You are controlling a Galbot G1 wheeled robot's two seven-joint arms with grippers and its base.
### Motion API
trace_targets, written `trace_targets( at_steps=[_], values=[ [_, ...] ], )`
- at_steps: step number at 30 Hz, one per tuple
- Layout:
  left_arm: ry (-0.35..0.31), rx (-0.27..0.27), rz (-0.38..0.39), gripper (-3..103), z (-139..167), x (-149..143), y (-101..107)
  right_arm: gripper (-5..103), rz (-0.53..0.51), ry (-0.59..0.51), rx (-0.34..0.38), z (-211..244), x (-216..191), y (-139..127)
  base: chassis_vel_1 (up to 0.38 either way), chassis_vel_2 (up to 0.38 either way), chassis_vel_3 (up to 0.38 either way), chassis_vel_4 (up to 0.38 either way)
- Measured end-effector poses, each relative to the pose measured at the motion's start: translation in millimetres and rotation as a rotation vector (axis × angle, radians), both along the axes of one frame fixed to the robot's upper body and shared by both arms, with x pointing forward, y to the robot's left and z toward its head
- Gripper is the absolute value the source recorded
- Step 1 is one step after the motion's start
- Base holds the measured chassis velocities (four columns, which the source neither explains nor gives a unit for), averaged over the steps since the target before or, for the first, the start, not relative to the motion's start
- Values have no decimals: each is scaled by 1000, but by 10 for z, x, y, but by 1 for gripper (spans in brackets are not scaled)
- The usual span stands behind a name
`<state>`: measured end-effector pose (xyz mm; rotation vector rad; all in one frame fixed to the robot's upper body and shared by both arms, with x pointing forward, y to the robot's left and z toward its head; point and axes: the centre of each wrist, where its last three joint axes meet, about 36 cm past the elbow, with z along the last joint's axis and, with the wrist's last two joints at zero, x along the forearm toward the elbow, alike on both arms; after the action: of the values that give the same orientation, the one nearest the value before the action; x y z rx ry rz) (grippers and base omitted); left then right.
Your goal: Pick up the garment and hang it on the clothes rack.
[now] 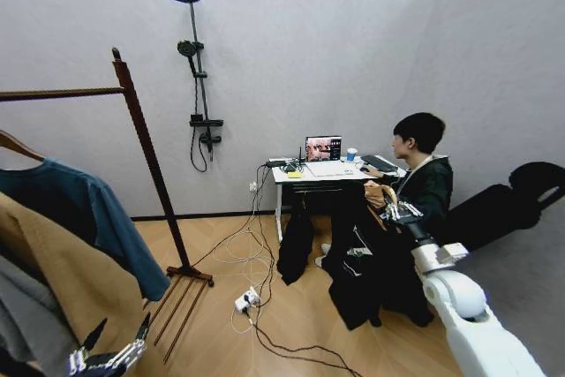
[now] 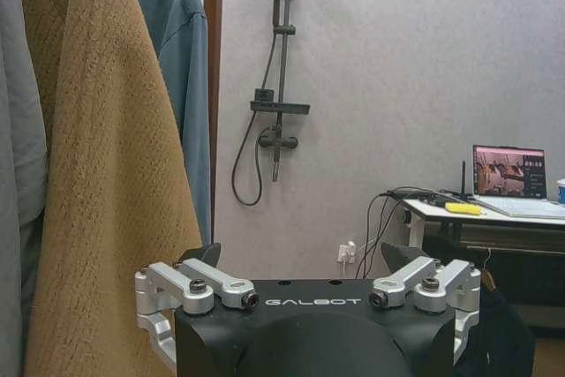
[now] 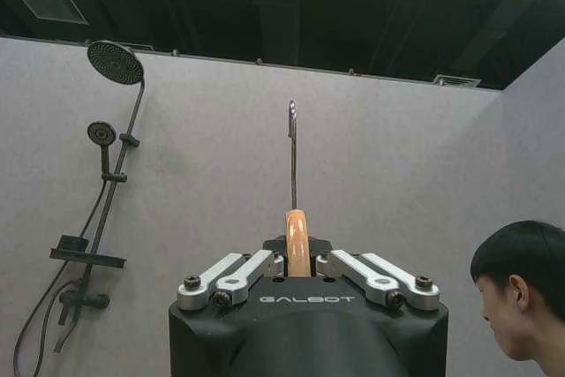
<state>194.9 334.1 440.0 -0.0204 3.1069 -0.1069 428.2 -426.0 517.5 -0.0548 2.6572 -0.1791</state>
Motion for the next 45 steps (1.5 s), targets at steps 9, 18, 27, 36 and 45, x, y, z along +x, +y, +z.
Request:
trace_targets(
  at_steps=[9,18,27,36,45],
  values=[
    [0,0,0,100,0,0,0,10,-9,-18,8,2,-101,28,0,0,0,0],
    [0,0,0,100,0,0,0,10,-27,35,64,-185,-267,130,0,0,0,0],
    [0,0,0,100,0,0,0,10,-22,56,83,-275,-333,182,-73,68,72,-89],
    [0,0,0,100,0,0,0,10,60,65,90,-322,-331,237,-204,209,214,-220],
    [0,0,0,100,0,0,0,10,231,69,144,-168,-329,412,-118,142,146,-103]
  ],
)
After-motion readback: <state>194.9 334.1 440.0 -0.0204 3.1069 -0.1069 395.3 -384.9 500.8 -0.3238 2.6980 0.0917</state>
